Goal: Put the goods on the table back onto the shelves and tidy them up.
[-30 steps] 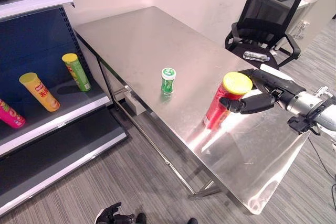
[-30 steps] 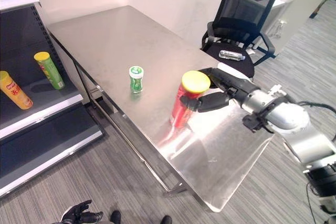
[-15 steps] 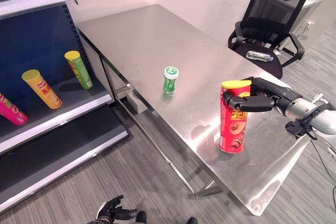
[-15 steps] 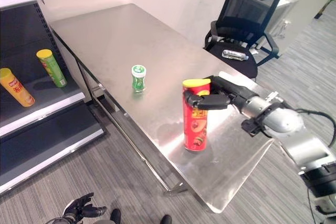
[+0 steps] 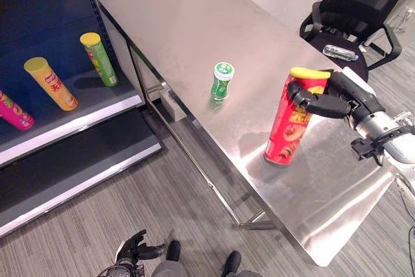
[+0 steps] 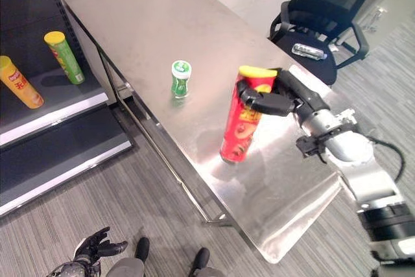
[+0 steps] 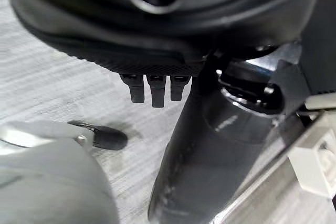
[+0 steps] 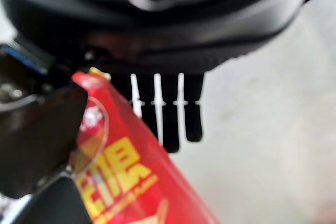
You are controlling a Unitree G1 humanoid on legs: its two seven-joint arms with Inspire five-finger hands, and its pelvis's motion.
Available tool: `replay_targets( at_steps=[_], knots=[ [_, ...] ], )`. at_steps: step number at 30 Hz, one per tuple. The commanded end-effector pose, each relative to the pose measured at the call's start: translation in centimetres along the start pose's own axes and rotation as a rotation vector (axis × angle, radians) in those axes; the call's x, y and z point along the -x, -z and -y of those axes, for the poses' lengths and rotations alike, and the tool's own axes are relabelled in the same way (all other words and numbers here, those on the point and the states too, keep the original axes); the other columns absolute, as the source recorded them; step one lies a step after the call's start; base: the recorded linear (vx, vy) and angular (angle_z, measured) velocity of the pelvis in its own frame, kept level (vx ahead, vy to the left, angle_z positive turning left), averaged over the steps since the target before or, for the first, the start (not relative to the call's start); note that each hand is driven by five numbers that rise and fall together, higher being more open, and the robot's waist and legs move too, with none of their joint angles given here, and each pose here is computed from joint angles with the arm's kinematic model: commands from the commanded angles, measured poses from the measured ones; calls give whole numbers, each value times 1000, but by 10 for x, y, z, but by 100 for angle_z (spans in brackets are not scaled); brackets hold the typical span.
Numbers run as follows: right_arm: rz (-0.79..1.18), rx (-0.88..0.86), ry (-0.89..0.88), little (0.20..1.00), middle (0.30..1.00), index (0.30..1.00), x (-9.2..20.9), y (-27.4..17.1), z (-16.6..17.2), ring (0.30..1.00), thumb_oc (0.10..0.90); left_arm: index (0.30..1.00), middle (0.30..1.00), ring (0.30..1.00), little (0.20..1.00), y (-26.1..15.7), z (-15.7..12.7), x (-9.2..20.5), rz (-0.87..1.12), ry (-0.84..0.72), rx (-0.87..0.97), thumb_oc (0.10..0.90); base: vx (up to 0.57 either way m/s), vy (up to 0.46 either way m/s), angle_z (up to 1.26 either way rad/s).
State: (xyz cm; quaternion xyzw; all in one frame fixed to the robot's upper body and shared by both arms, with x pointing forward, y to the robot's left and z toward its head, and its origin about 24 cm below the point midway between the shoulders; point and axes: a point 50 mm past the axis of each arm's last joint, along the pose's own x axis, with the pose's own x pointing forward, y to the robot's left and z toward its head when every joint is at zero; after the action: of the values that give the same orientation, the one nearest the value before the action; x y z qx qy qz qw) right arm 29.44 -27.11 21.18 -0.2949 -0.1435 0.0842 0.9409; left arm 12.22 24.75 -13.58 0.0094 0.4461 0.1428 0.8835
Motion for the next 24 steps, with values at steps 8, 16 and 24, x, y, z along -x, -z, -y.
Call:
replay_targets(
  at_steps=[8, 16, 24],
  knots=[
    [402, 18, 350, 300, 300, 300, 1, -71, 52, 300, 400, 900, 900, 900, 900, -23, 1, -5, 92, -7, -41, 800, 2, 0, 2],
    [430, -35, 485, 300, 300, 300, 12, -68, 65, 300, 400, 900, 900, 900, 900, -7, -13, 0, 45, -43, -26, 800, 0, 0, 0],
    [475, -63, 528, 300, 300, 300, 16, -72, 64, 300, 400, 900, 900, 900, 900, 6, -17, 1, -18, -48, -60, 800, 0, 0, 0]
  ],
)
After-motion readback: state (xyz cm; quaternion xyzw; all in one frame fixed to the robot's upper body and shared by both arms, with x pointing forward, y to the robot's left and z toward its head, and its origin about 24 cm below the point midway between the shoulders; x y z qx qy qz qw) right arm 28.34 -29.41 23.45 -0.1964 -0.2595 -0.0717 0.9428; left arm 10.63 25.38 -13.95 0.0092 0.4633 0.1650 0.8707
